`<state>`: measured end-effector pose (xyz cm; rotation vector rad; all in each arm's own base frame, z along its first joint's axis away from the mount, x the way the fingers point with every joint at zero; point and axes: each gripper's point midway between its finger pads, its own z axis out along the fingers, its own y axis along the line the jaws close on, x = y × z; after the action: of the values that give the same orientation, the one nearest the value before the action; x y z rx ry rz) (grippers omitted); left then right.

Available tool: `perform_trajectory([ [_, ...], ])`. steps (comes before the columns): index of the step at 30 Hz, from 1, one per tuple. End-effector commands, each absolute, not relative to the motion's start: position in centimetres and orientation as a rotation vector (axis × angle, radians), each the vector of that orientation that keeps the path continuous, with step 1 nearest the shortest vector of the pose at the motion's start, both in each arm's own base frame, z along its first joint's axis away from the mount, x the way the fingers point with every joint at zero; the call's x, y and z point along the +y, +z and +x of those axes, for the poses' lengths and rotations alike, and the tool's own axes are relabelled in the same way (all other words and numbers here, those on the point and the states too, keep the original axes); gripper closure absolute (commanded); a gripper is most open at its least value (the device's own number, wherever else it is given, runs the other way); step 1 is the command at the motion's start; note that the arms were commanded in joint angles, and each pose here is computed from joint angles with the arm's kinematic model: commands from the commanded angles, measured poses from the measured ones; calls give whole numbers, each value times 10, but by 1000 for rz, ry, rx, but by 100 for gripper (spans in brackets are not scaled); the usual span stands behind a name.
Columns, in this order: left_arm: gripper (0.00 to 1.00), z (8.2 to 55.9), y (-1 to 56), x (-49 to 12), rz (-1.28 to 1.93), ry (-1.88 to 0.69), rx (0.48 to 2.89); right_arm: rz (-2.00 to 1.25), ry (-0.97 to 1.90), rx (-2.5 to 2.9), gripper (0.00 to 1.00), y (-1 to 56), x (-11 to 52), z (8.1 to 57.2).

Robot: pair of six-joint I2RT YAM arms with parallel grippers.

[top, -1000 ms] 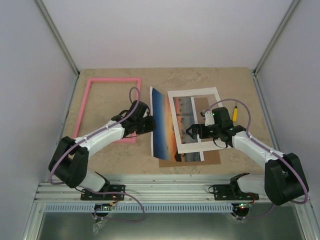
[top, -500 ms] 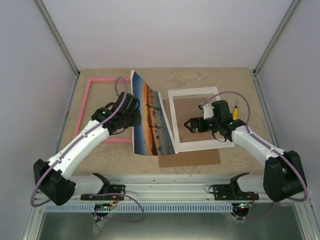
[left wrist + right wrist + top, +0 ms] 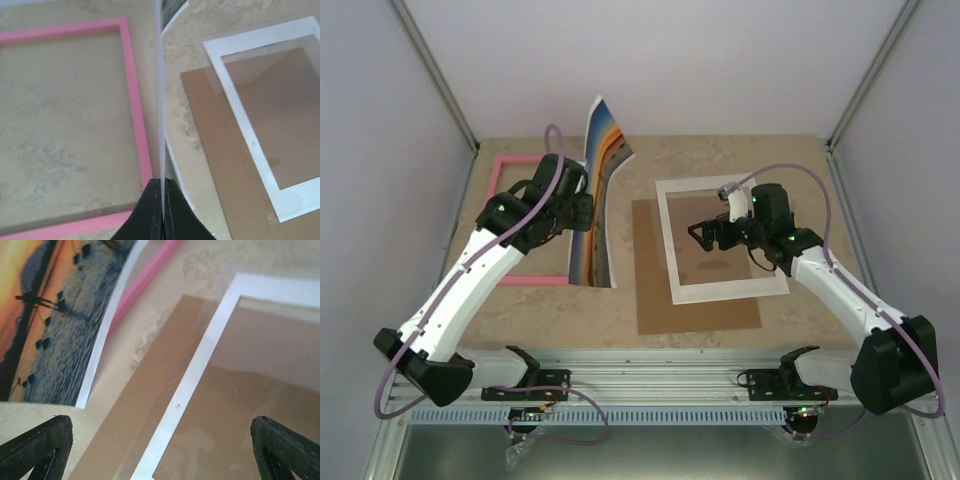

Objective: Take the photo out of the frame

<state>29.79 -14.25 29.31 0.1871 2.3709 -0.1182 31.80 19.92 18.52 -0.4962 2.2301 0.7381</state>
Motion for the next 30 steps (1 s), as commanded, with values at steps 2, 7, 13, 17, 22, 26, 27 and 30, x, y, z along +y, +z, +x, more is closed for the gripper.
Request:
perform_trajectory([
  [2,100,303,321,-168,413,-164,2303,-632,671,1984,2,254,200,315],
  [7,100,295,336,-198,623,-189,2211,-769,613,1791,2,301,202,303],
  [13,100,283,355,-223,792,-216,2118,-905,546,1619,2,335,200,281],
  [17,100,269,358,-236,889,-282,2093,-913,509,1564,2,352,195,270],
  [22,100,257,350,-243,942,-318,2101,-930,456,1526,2,357,187,258],
  [26,100,252,333,-244,971,-315,2132,-931,446,1529,3,357,183,252],
  [27,100,249,329,-247,987,-330,2140,-926,450,1522,3,358,183,250],
  [30,100,236,319,-257,1033,-393,2161,-898,445,1493,3,364,179,244],
])
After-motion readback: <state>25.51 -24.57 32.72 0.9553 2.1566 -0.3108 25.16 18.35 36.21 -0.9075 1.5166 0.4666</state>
